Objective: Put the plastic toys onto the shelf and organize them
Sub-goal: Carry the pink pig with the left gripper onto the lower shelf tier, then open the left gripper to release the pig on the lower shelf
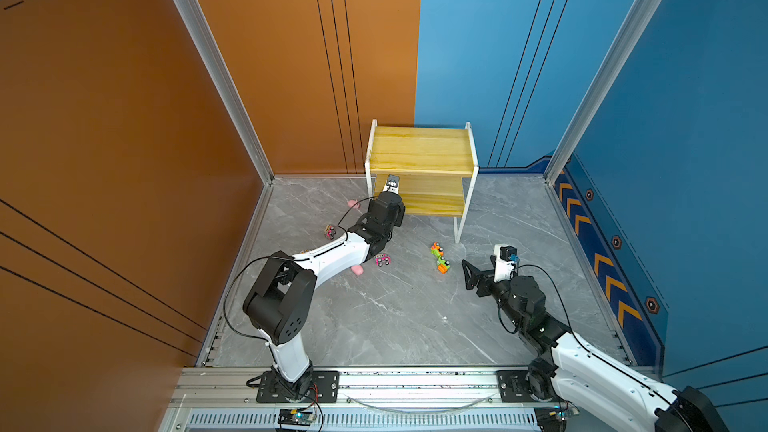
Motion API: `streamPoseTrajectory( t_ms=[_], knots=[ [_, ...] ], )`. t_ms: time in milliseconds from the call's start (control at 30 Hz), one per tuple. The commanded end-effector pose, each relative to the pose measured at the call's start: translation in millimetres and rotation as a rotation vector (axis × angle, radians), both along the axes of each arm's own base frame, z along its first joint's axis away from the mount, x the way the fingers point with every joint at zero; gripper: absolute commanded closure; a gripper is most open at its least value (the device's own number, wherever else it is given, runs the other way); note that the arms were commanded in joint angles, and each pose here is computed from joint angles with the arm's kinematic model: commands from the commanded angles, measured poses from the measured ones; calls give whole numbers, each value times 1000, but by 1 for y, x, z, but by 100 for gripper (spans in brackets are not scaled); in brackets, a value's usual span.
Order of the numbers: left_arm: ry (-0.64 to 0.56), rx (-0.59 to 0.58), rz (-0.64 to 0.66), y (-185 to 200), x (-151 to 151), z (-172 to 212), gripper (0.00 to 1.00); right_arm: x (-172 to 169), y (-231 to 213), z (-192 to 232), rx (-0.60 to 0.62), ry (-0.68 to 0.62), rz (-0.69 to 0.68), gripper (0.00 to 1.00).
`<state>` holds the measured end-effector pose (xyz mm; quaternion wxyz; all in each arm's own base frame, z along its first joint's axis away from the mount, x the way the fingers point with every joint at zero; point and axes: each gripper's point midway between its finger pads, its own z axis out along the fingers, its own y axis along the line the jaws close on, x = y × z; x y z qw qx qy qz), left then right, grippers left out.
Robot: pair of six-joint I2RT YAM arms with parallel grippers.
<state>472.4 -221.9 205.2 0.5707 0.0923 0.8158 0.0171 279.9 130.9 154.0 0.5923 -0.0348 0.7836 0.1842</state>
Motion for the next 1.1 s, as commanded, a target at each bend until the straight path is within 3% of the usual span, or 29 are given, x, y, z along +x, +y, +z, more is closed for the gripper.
streamPoseTrajectory(
  t_ms=[0,267,667,1067],
  knots=[
    [-33,-8,31,4,11,10,77,0,3,3,-8,-18,17,4],
    [-27,-10,30,2,15,7,71,0,3,3,-8,-18,19,3],
    [-73,-15,2,-5,3,33,39,0,4,3,-6,-16,22,4],
    [-95,7,-54,-17,-17,44,35,0,4,3,-5,-17,22,4]
  ],
)
